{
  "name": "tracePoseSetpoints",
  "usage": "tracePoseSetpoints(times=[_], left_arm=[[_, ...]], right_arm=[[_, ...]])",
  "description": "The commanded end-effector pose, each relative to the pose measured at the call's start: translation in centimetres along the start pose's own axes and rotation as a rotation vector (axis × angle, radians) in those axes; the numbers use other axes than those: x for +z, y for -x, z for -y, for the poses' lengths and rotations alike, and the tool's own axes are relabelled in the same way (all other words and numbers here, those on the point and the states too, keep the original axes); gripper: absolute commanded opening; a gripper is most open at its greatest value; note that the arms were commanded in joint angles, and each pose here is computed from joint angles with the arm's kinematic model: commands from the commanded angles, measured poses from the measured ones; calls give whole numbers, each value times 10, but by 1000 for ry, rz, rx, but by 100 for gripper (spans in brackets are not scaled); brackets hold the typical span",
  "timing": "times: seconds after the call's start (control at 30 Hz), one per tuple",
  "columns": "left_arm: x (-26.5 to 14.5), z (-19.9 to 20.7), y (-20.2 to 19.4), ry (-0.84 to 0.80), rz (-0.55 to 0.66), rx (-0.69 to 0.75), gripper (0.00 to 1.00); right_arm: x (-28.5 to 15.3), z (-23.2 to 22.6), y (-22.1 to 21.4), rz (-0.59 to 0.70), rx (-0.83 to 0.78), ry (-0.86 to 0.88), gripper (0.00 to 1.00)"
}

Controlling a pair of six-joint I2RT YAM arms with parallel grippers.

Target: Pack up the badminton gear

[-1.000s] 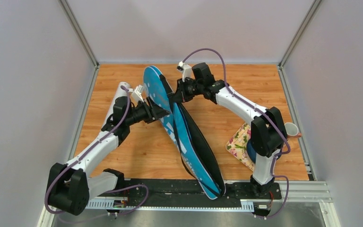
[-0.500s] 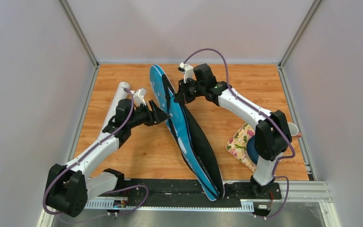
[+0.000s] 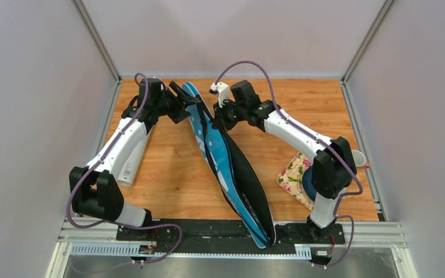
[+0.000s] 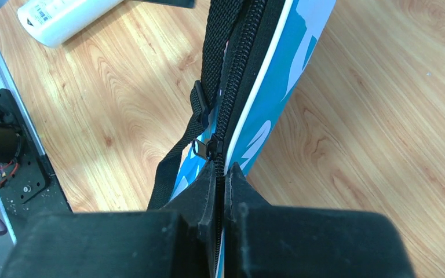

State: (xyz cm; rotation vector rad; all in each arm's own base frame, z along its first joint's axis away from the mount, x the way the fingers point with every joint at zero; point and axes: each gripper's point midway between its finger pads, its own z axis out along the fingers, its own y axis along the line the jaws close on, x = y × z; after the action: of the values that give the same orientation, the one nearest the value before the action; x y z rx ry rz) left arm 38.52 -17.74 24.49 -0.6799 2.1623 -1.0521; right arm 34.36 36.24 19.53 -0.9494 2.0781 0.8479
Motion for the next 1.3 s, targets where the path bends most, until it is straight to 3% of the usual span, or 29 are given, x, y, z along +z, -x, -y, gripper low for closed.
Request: tracePoseSetpoints(times=[0.0,0.27,0.6,0.7,0.73,0.8,0.87,0.9,0.97,1.03,1.1,1.17,1.27], left_arm=[[2,-12,0,151,-19,-140,75],[9,-10,0,251,33,-103,82],[13,-6,-3,296,92,-65,79],[15,-16,-7,329,80,-84,52],[17,-19,-9,330,76,-85,31],[17,-23,-1,341,121,-74,16],[17,-23,0,346,126,-65,0],[16,-27,0,366,127,-72,0],[15,-26,1,379,129,-83,0],[12,-25,2,391,131,-90,0],[9,-28,2,416,130,-99,0],[7,-23,4,417,133,-105,0],[7,-20,3,409,127,-115,0]], right_arm=[[-17,-17,21,35,-98,-2,0],[-18,-23,24,11,-170,-18,0],[-21,-34,32,20,-214,-10,0],[-22,-35,32,21,-214,-8,0],[-22,-35,31,17,-212,-9,0],[-22,-34,28,11,-198,-18,1],[-25,-25,27,3,-154,-75,8],[-27,-24,27,4,-74,-101,19],[-38,-22,28,-14,66,-166,29],[-54,-33,23,-40,243,-184,54],[-73,-49,23,-9,348,-161,66],[-77,-67,21,17,460,-83,72],[-93,-93,45,152,578,20,72]])
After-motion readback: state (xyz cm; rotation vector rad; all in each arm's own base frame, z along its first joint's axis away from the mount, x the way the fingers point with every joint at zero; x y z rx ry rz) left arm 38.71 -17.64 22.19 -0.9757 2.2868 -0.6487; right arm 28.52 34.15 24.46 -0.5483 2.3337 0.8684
